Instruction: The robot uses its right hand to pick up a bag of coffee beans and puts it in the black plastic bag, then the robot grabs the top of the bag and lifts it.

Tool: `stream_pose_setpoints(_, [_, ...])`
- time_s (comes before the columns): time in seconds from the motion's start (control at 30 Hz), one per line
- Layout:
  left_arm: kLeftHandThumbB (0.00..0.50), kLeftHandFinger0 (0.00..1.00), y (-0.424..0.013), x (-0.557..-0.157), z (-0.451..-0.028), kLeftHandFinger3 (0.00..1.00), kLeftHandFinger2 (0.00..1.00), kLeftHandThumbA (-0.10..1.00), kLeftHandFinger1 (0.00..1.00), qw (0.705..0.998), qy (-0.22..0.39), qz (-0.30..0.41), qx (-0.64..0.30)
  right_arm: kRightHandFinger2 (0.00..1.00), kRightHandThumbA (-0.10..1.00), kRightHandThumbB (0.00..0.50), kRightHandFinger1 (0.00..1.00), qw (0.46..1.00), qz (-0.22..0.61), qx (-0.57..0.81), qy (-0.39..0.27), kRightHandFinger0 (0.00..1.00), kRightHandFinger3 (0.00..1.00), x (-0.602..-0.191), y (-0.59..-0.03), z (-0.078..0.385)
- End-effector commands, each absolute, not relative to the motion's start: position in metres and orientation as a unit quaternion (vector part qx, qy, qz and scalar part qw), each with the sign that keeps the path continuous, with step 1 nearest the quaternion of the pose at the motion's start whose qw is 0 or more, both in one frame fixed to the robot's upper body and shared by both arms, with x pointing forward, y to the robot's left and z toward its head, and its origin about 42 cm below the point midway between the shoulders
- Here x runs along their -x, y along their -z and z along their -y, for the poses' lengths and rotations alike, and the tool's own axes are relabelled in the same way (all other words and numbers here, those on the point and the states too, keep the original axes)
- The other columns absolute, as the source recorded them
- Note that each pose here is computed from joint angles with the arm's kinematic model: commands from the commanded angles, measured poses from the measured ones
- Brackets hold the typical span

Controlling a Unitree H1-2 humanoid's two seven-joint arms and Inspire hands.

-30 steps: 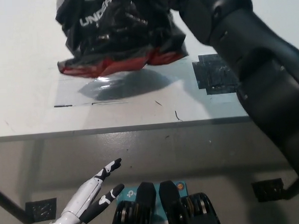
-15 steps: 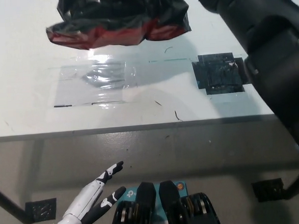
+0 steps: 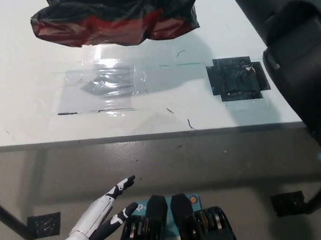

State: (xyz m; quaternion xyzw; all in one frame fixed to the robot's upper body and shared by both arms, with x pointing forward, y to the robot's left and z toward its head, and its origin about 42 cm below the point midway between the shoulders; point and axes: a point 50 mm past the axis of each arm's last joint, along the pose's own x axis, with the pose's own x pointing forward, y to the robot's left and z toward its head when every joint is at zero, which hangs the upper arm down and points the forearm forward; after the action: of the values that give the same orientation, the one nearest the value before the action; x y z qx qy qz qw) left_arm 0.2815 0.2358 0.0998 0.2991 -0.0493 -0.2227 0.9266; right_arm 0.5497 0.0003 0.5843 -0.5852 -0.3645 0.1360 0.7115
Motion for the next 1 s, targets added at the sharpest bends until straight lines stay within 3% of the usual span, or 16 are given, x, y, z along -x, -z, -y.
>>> stream_pose_setpoints(0.0, [0.219, 1.0, -0.108, -0.282, -0.238, 1.0, 1.0, 1.0, 1.0, 0.923, 0.223, 0.062, -0.309, 0.73, -0.1, 0.182, 0.31, 0.707, 0.443, 0.546, -0.074, 0.0, 0.76, -0.514, -0.672, -0.01])
stream_pose_setpoints(0.3, [0.213, 1.0, -0.103, -0.274, -0.235, 1.0, 1.0, 1.0, 1.0, 0.919, 0.226, 0.06, -0.317, 0.68, -0.1, 0.208, 0.26, 0.706, 0.436, 0.55, -0.097, 0.0, 0.69, -0.513, -0.647, -0.038])
stream_pose_setpoints(0.4, [0.216, 1.0, -0.105, -0.277, -0.232, 1.0, 1.0, 1.0, 1.0, 0.917, 0.228, 0.06, -0.321, 0.63, -0.1, 0.218, 0.22, 0.712, 0.435, 0.54, -0.106, 0.0, 0.6, -0.512, -0.64, -0.047])
stream_pose_setpoints(0.8, [0.187, 1.0, -0.109, -0.272, -0.225, 1.0, 1.0, 1.0, 1.0, 0.905, 0.236, 0.066, -0.349, 0.63, -0.1, 0.179, 0.19, 0.728, 0.428, 0.521, -0.121, 0.0, 0.67, -0.513, -0.611, -0.066])
stream_pose_setpoints(0.97, [0.189, 1.0, -0.106, -0.27, -0.224, 1.0, 1.0, 1.0, 1.0, 0.904, 0.24, 0.066, -0.347, 0.66, -0.1, 0.197, 0.21, 0.734, 0.409, 0.529, -0.122, 0.0, 0.68, -0.523, -0.591, -0.058])
